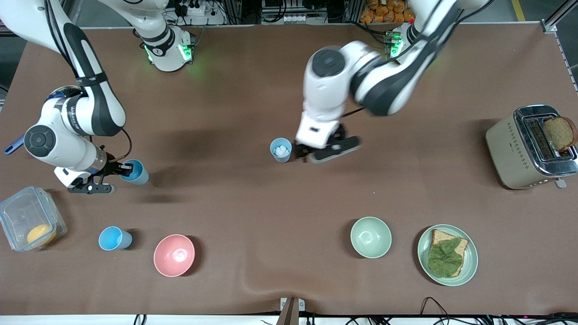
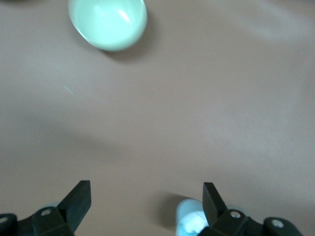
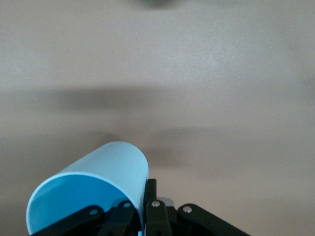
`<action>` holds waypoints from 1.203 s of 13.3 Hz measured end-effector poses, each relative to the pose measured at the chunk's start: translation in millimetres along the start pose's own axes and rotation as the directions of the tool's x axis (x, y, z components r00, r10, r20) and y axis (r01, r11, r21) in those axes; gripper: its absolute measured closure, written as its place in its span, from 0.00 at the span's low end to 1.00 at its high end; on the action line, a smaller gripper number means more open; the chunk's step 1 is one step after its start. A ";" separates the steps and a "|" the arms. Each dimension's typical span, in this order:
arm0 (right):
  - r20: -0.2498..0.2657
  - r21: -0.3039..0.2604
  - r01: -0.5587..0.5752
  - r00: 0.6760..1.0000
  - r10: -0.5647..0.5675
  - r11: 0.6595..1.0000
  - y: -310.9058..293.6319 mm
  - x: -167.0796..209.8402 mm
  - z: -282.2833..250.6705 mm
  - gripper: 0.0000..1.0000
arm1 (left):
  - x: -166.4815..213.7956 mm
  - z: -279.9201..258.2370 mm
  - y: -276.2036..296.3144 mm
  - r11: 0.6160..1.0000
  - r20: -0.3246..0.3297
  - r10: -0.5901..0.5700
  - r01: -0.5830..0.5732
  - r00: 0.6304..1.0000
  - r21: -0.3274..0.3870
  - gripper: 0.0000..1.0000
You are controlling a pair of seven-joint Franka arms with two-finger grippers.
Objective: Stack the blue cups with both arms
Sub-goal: 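Lower the blue cup onto the table and open the left gripper, then withdraw the left gripper while the right gripper lifts its blue cup, then carry the held cup with the right gripper and lower it into the placed cup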
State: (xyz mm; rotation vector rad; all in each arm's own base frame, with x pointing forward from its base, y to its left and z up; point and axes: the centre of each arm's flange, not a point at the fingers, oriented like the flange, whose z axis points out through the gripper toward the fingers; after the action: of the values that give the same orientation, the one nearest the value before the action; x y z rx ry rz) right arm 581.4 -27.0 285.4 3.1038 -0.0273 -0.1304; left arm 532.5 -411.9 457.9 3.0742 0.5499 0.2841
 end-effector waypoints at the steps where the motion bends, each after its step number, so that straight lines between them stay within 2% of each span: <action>1: -0.006 -0.001 -0.003 1.000 0.003 1.000 -2.3 0.3 -3.2 0.96 | 25.1 -23.6 -26.5 0.999 -0.008 0.025 -0.025 1.000 0.020 0.00; 3: -0.009 0.000 -0.014 1.000 0.014 1.000 -6.1 2.1 -10.5 0.96 | 73.7 -49.0 -84.5 0.991 0.019 0.115 -0.116 0.993 0.060 0.00; 6: -0.001 -0.003 -0.032 0.999 0.032 0.999 -29.3 4.3 -18.0 0.96 | 137.9 -69.2 -166.8 0.973 0.044 0.217 -0.219 0.975 0.068 0.00; 10: 0.014 0.014 -0.062 0.998 0.061 0.998 -72.0 8.2 -37.2 0.96 | 160.0 -105.7 -216.5 0.969 0.115 0.244 -0.246 0.963 -0.001 0.00; 14: -0.006 0.048 -0.134 0.991 0.135 0.990 -125.1 9.8 -56.5 0.96 | 176.7 -139.1 -257.2 0.949 0.086 0.314 -0.315 0.945 -0.009 0.00; 16: 0.012 0.085 -0.172 0.985 0.171 0.981 -156.0 7.2 -68.4 0.96 | 174.5 -149.1 -275.7 0.940 0.118 0.339 -0.342 0.934 0.012 0.00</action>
State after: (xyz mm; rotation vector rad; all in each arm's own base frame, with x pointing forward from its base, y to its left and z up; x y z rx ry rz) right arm 596.8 131.0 347.4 3.1677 -0.3077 -0.1346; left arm 572.1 -96.9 625.1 3.1777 0.0126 0.0981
